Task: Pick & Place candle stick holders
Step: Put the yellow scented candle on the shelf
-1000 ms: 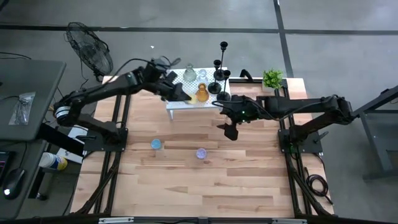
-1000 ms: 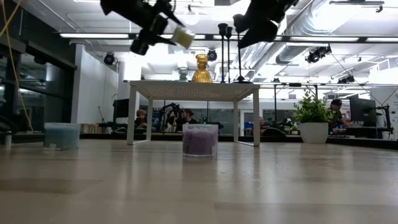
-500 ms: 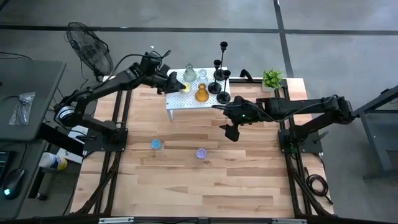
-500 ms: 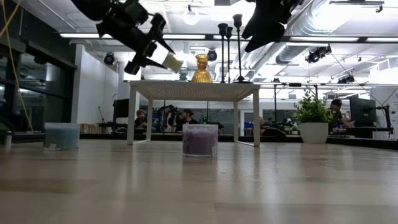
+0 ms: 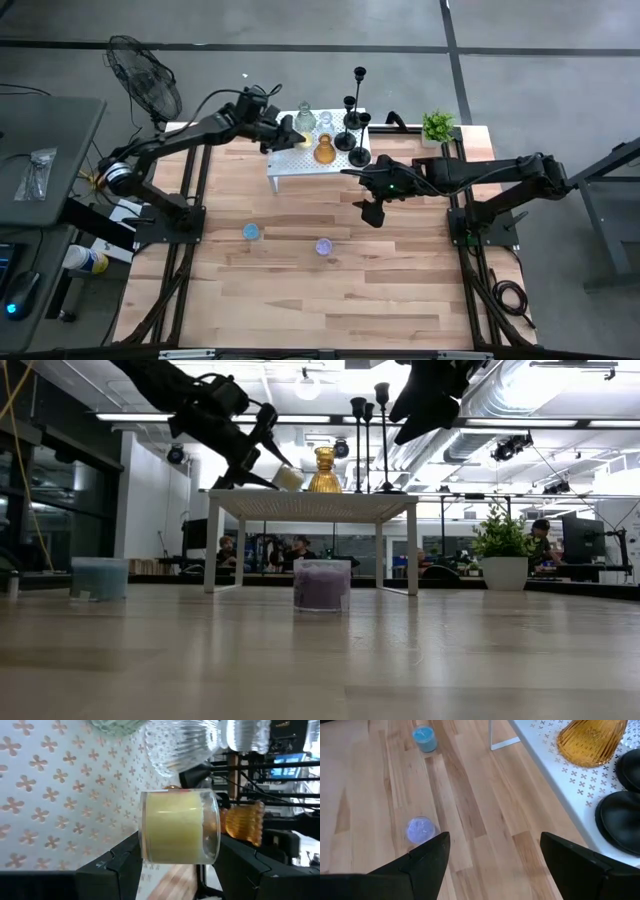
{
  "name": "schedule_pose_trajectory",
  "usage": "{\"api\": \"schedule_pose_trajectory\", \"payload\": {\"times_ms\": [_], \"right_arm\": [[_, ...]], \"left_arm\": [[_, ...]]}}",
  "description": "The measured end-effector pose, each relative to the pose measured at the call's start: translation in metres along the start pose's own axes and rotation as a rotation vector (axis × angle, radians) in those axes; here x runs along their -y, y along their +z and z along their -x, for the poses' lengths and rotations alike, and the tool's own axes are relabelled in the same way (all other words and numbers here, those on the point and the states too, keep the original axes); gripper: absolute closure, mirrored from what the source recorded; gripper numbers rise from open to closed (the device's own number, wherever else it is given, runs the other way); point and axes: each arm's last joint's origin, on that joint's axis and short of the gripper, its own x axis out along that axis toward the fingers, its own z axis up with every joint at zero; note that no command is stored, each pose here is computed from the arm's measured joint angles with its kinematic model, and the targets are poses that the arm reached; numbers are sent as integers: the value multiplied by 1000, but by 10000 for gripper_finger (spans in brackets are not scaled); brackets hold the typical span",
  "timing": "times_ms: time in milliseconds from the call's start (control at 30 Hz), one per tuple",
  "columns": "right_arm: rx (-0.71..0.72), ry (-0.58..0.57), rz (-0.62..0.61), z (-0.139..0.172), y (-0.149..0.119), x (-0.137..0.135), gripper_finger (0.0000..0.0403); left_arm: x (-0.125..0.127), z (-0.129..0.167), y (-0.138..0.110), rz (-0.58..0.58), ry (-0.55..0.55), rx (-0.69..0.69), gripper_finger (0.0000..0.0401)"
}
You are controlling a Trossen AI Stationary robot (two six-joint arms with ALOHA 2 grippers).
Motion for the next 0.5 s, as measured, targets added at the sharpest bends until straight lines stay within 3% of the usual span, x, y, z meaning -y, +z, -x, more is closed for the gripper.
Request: {"api": "schedule_pose_trajectory", "payload": {"times_ms": [500], "right_arm": [[5,-22,3,0,0,1,100]], "left_arm": [[-4,-3,2,5,39,37,194]]}}
